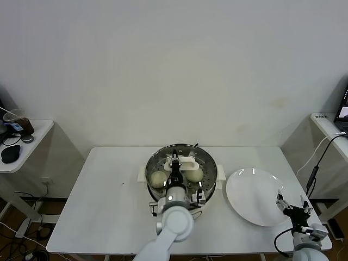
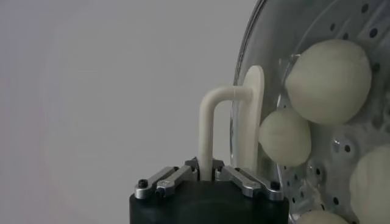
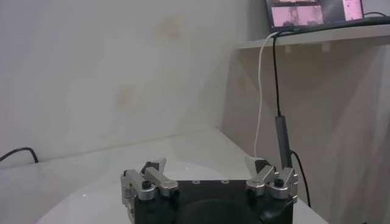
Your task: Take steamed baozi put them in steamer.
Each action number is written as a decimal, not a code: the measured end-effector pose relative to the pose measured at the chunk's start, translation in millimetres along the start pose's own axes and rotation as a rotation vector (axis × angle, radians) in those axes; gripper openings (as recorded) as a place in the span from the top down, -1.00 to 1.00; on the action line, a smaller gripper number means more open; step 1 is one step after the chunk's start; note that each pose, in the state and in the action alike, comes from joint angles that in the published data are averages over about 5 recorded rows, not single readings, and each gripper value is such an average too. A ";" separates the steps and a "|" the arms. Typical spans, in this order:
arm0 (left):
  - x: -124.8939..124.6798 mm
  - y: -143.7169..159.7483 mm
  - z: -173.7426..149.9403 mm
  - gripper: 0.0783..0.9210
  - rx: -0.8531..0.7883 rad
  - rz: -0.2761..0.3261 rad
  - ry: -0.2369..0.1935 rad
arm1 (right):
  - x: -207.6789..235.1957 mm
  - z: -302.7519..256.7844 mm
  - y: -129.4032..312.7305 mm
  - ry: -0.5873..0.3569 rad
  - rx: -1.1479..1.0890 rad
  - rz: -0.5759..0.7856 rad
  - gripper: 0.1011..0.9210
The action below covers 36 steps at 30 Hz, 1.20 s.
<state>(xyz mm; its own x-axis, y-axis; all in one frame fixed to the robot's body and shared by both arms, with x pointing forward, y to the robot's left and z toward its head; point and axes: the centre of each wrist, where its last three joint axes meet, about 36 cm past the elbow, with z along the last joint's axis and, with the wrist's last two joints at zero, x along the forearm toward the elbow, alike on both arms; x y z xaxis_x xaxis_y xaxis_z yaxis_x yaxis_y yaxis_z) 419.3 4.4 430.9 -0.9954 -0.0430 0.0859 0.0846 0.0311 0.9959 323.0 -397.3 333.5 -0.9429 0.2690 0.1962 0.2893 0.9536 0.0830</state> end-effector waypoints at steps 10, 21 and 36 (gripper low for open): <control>21.4 3.8 9.5 0.10 0.029 0.004 -0.031 | 0.0 0.9 2.2 0.002 -0.003 -0.004 -0.76; 62.3 22.2 23.5 -0.65 0.091 0.009 -0.081 | 0.4 -0.7 -0.9 0.002 0.000 -0.003 -0.76; 111.5 69.5 102.1 -0.77 0.367 -0.072 -0.051 | 16.3 -2.6 13.4 -0.016 0.046 -0.114 -0.76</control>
<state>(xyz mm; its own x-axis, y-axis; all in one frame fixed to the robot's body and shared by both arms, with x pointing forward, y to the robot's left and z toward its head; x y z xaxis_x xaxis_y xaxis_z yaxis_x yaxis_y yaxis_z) 309.5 103.7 506.9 -0.9999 -0.0086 0.0055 0.0018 0.3859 0.9225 311.9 -380.4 340.3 -0.9719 0.1601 0.1726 0.1723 0.9833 0.0585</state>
